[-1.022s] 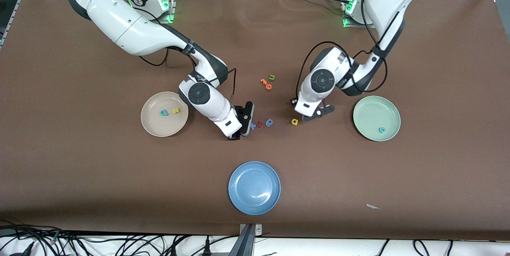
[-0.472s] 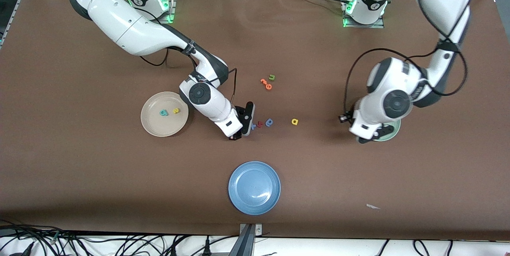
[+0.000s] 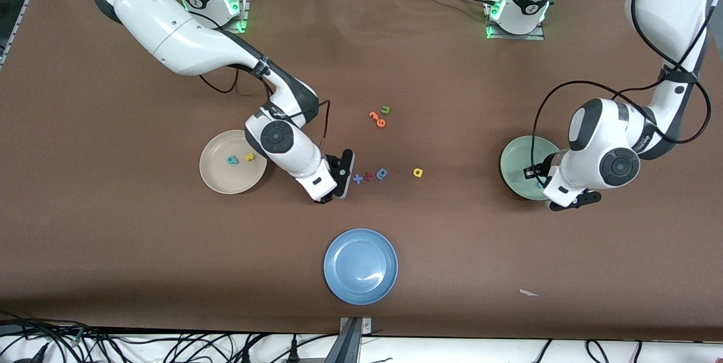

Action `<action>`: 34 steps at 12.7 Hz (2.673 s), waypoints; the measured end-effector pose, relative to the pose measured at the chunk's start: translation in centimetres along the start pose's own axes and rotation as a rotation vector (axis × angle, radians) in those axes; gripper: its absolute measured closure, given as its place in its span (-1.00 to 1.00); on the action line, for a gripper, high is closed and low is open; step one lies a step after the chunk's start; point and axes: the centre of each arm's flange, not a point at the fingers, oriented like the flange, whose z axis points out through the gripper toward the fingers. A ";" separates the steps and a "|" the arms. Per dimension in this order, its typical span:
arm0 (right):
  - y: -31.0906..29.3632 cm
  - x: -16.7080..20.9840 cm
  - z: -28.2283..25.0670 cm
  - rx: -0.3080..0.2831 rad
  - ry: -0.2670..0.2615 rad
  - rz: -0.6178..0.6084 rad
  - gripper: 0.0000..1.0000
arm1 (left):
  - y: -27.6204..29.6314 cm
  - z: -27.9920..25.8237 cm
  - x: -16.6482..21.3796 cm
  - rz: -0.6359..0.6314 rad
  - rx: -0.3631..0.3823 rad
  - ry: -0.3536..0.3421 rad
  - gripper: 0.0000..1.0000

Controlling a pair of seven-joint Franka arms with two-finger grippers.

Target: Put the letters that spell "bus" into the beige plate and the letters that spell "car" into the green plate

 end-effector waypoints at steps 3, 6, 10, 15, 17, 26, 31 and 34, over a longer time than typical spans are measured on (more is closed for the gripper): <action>2.4 -2.7 -4.3 0.024 -0.110 0.072 0.42 | 0.3 1.1 0.1 0.007 0.000 -0.016 0.56; 4.4 -5.6 -8.9 0.052 -0.193 0.140 0.42 | 1.1 0.1 0.2 0.015 -0.010 0.004 0.01; 5.1 -6.4 -12.5 0.029 -0.229 0.206 0.42 | 6.8 -2.7 -1.9 -0.035 -0.053 0.038 -0.87; 6.8 -11.6 -10.9 0.041 -0.241 0.282 0.42 | 16.5 -4.0 -5.5 -0.177 -0.131 0.113 -1.00; 6.8 -16.0 -9.1 0.031 -0.212 0.315 0.42 | 20.7 -2.5 -6.5 -0.224 -0.204 0.146 -1.00; -0.4 -29.7 -7.0 0.008 -0.225 0.408 0.42 | 27.6 5.1 -9.6 -0.193 -0.166 0.161 -0.91; -0.3 -29.0 -8.5 -0.034 -0.208 0.398 -0.55 | 28.3 5.0 -9.9 -0.183 -0.166 0.170 -0.30; 0.5 -28.0 -11.2 -0.050 -0.265 0.440 -0.96 | 28.8 5.2 -10.1 -0.175 -0.160 0.175 -0.22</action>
